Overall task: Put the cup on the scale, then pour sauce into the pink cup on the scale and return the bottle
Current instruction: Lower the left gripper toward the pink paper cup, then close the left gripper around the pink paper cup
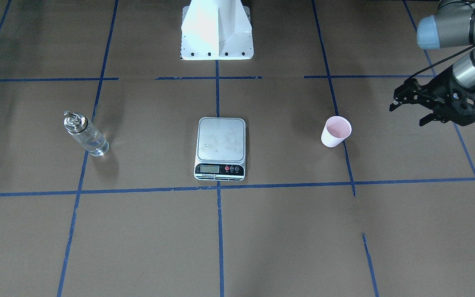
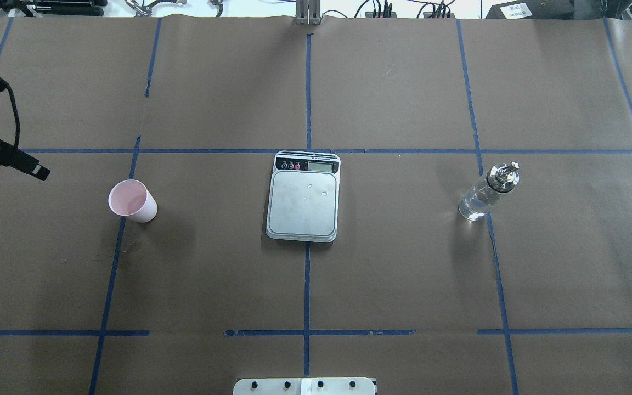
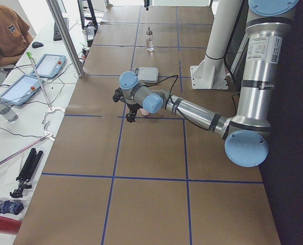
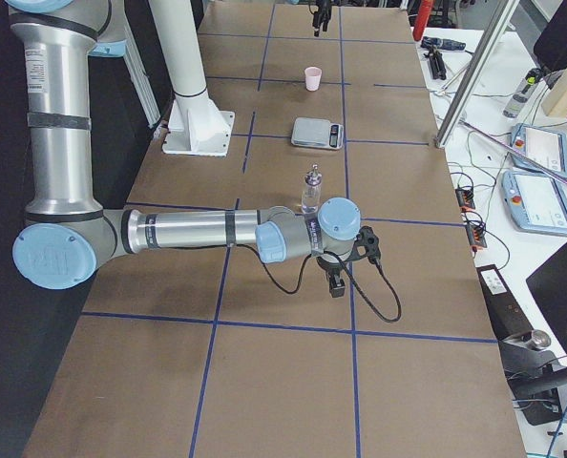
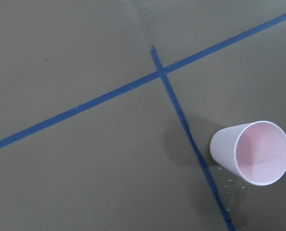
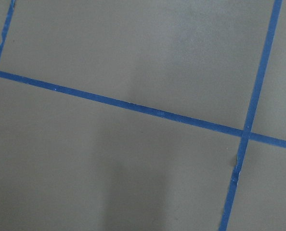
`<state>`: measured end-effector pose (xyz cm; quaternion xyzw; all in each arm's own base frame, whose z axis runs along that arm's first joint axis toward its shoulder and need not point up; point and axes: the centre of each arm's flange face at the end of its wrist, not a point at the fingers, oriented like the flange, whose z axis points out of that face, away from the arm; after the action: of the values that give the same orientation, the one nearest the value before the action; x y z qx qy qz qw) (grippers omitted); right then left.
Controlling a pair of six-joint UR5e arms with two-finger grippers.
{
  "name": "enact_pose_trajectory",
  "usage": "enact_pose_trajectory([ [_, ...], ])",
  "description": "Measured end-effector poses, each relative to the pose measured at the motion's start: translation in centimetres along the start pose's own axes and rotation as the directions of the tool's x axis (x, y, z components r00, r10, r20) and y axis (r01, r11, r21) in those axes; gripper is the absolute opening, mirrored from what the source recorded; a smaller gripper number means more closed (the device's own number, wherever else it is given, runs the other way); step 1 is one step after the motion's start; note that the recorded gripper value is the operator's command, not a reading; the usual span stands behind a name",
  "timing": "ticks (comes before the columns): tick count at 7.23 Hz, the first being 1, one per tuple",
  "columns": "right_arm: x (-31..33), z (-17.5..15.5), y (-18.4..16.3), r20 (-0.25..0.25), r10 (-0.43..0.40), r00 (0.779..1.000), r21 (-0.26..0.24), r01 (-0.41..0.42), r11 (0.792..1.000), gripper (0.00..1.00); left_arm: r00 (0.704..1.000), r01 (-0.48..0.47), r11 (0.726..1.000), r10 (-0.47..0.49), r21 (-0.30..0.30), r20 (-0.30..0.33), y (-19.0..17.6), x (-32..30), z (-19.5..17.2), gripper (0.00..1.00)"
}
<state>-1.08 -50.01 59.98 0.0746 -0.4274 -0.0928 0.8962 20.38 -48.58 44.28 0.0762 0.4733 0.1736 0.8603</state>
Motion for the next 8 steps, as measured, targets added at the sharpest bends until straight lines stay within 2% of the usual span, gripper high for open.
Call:
enact_pose_trajectory([
  [2, -0.2, 0.0, -0.1, 0.001, 0.010, 1.000, 0.003, -0.010, 1.000, 1.00, 0.995, 0.098, 0.995, -0.098, -0.030, -0.010, -1.2, 5.4, 3.7, 0.98],
  [4, -0.3, -0.1, -0.3, 0.001, 0.012, 1.000, 0.005, -0.012, 1.000, 1.00, 0.991, 0.133, 0.990, -0.132, -0.039, 0.026, -1.6, 8.7, 7.0, 0.96],
  [6, -0.4, -0.1, -0.4, 0.001, 0.016, 1.000, 0.005, -0.016, 1.000, 1.00, 0.991, 0.131, 0.991, -0.130, -0.033, 0.042, -1.5, 9.6, 7.8, 0.91],
  [8, -0.4, -0.1, -0.4, 0.002, 0.016, 1.000, 0.005, -0.016, 1.000, 1.00, 0.988, 0.130, 0.991, -0.130, 0.000, 0.089, -1.7, 9.0, 8.0, 0.85],
])
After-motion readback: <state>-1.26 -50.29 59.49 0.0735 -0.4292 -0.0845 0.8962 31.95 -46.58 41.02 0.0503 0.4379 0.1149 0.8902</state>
